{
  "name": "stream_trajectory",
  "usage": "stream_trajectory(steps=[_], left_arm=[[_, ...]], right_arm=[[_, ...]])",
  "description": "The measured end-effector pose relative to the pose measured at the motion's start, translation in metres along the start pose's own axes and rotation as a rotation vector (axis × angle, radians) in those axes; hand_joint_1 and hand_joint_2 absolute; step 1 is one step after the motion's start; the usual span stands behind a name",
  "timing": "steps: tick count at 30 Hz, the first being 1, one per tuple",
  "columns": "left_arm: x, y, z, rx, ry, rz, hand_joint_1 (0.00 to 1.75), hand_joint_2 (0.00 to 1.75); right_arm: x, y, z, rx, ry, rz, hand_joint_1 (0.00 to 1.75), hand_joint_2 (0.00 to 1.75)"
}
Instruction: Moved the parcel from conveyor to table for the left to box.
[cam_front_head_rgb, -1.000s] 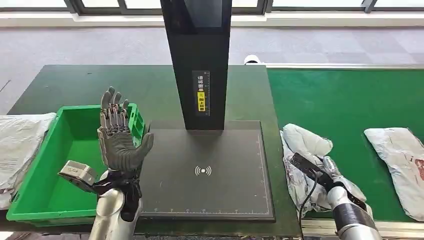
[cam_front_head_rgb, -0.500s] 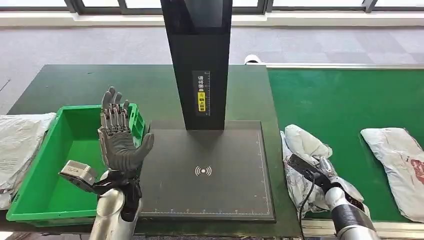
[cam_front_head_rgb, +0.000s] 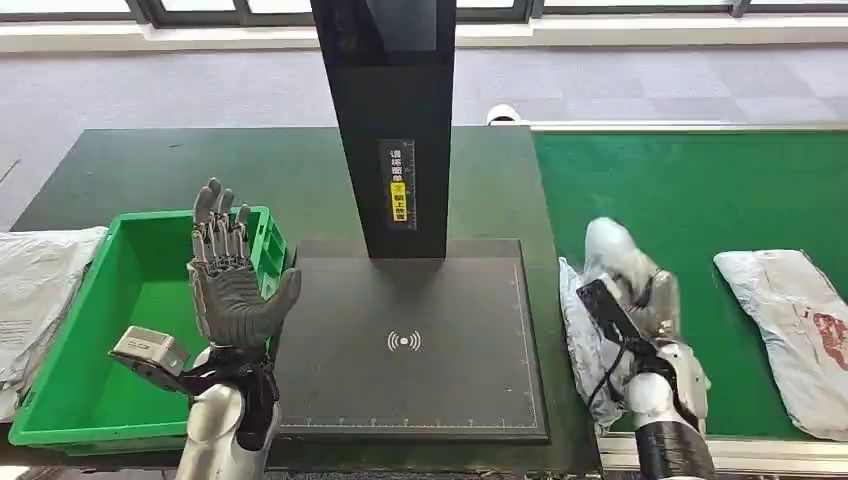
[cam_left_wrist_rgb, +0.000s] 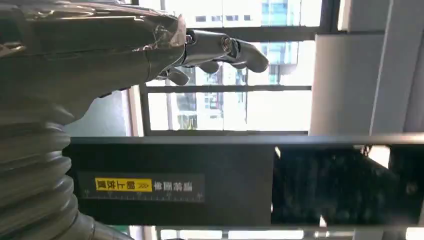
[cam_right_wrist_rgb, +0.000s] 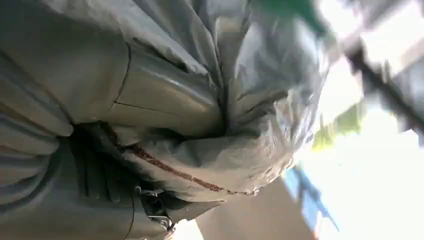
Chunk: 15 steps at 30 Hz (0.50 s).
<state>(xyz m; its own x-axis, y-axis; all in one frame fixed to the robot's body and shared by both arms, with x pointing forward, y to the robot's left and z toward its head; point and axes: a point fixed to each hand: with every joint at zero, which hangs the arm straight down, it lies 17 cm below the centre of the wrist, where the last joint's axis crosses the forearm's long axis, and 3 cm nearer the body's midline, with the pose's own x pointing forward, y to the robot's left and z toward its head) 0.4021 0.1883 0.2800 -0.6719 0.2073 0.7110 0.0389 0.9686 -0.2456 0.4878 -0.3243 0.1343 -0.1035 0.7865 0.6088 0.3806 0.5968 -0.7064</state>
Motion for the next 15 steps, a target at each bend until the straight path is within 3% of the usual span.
stream_trajectory(steps=[2, 3, 15], left_arm=[[0.002, 0.000, -0.001, 0.000, -0.004, -0.003, 0.00, 1.75], [0.003, 0.001, -0.001, 0.001, -0.005, -0.003, 0.00, 1.75], [0.004, 0.001, -0.002, 0.003, -0.009, -0.005, 0.00, 1.75]], right_arm=[[0.025, -0.074, -0.014, -0.312, -0.034, 0.040, 1.75, 1.75], [0.033, -0.090, -0.014, -0.376, -0.045, 0.038, 1.75, 1.75], [0.092, -0.130, -0.006, -0.515, -0.210, -0.061, 1.75, 1.75]])
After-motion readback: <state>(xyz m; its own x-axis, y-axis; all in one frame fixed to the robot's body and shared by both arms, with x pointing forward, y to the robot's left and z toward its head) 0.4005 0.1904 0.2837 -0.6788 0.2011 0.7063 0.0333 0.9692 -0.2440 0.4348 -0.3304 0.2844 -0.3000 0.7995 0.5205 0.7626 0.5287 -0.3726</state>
